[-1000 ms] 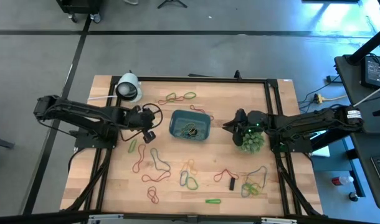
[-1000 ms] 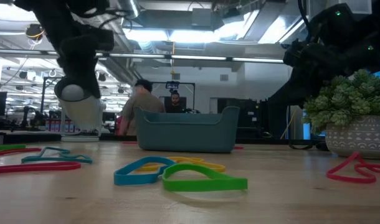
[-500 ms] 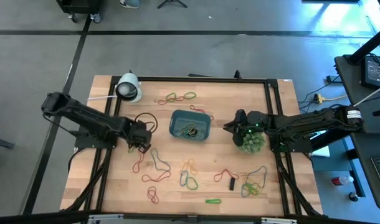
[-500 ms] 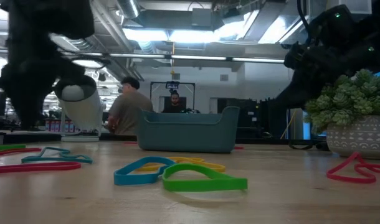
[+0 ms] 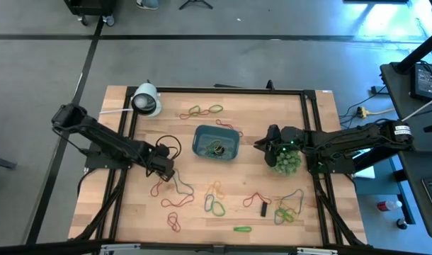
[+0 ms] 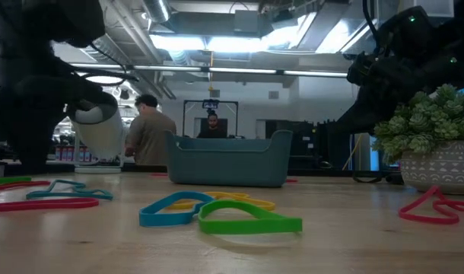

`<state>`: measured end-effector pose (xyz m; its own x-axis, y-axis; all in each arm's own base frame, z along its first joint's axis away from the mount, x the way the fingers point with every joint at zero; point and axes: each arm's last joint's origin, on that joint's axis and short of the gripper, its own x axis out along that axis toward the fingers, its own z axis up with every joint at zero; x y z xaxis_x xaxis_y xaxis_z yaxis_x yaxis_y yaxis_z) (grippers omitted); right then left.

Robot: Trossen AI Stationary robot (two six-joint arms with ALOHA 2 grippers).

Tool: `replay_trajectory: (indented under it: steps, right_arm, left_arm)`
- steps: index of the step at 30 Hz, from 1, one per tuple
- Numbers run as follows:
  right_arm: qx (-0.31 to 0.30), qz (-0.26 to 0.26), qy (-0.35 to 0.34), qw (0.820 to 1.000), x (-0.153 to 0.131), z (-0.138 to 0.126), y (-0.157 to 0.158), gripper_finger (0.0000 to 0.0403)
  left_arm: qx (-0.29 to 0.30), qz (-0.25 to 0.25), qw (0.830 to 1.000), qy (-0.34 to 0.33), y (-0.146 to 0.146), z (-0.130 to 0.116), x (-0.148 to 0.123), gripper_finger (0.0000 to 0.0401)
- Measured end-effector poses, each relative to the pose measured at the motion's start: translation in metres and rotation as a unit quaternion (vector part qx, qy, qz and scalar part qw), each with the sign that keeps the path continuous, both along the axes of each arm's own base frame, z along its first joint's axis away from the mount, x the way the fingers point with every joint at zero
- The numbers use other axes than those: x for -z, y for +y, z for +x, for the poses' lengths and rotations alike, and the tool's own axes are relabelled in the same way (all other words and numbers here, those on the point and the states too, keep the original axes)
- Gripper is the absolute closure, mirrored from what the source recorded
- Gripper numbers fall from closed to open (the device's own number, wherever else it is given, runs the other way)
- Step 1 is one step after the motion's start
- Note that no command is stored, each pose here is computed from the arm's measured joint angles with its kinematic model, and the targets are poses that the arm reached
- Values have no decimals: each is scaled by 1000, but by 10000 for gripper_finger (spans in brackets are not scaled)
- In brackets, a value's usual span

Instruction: Pick and place rubber bands into bin

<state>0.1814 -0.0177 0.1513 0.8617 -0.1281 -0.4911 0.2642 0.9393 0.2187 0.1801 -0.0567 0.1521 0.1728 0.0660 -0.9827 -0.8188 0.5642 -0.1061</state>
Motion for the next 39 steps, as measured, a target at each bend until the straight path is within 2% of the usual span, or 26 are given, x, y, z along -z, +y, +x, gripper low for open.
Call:
replay_trajectory:
  steps: [3, 11, 17, 19, 23, 25, 32, 39]
  right_arm:
    - [0, -1, 0, 1000, 0, 0, 0, 319]
    - [-1, -1, 0, 1000, 0, 0, 0, 319]
    - [-1, -1, 0, 1000, 0, 0, 0, 319]
    - [0, -1, 0, 1000, 0, 0, 0, 319]
    - [-1, -1, 0, 1000, 0, 0, 0, 319]
    - [0, -1, 0, 1000, 0, 0, 0, 319]
    - [-1, -1, 0, 1000, 0, 0, 0, 319]
    - [0, -1, 0, 1000, 0, 0, 0, 319]
  left_arm:
    - [-3, 11, 1000, 16, 0, 2, 6, 311]
    - [-5, 3, 999, 48, -3, 11, 23, 310]
    - [-11, 12, 999, 52, -4, 12, 25, 315]
    - [-8, 15, 998, 53, -6, 14, 23, 331]
    - [2, 26, 998, 50, -9, 17, 19, 388]
    - [8, 32, 998, 52, -10, 18, 17, 395]
    - [44, 56, 995, 64, -13, 24, -9, 400]
    - [88, 129, 987, 22, -13, 36, -57, 400]
